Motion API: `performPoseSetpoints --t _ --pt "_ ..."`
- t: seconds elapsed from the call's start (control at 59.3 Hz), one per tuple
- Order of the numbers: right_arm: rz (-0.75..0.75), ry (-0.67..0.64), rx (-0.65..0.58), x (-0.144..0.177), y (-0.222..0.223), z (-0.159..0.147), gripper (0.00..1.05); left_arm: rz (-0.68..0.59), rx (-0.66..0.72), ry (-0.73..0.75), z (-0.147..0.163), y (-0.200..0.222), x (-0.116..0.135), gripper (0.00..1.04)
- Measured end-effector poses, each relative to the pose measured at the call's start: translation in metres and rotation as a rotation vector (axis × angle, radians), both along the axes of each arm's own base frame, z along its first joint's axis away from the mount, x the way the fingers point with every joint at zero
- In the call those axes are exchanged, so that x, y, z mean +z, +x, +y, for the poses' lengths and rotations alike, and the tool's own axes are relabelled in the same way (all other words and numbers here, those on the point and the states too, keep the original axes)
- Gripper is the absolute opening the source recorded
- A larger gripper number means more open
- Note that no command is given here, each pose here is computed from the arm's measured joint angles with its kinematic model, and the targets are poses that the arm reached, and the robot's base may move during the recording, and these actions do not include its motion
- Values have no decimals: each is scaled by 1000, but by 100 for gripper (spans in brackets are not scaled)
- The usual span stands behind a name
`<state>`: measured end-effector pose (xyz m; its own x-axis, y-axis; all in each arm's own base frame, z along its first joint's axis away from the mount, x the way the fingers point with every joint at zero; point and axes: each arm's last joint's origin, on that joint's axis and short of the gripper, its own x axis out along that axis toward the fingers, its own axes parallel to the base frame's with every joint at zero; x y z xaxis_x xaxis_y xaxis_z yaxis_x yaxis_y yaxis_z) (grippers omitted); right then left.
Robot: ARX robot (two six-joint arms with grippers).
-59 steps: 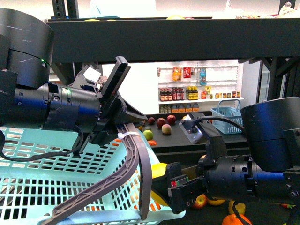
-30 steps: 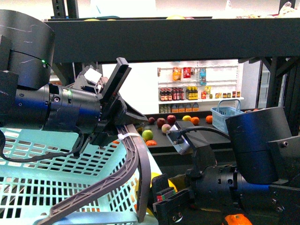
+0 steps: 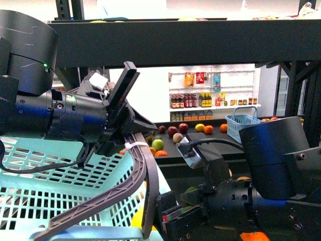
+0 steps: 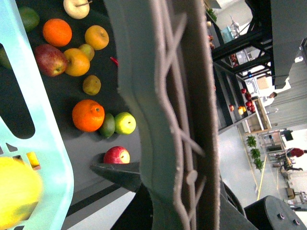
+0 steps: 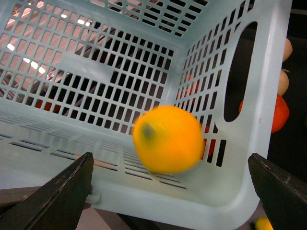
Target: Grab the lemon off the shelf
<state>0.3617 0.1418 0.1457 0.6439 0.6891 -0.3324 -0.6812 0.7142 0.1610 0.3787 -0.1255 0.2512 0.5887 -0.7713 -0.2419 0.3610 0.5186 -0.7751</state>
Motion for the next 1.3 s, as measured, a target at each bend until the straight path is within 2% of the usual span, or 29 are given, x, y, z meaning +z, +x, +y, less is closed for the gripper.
performPoseSetpoints --t 0.354,0.574,0.709,0.827,0.978,1.046,1.13,1.299 --pt "17 14 -2 2 -2 2 97 0 3 1 1 0 0 8" --pt "1 36 -10 13 -3 -3 97 1 3 0 1 0 0 8" --pt "-33 89 -23 36 -2 -19 97 2 3 -1 0 0 0 8" --pt "-75 130 -62 57 1 -45 97 5 -3 -4 0 0 0 8" --pt "-97 143 -111 64 4 -79 97 6 -2 -5 0 0 0 8" --pt "-97 129 -132 59 5 -99 97 5 1 -4 0 0 0 8" --pt "-102 38 -145 37 10 -126 97 5 4 -3 0 0 0 8" --pt "-25 -161 -131 -36 17 -152 97 5 1 -4 0 0 0 8"
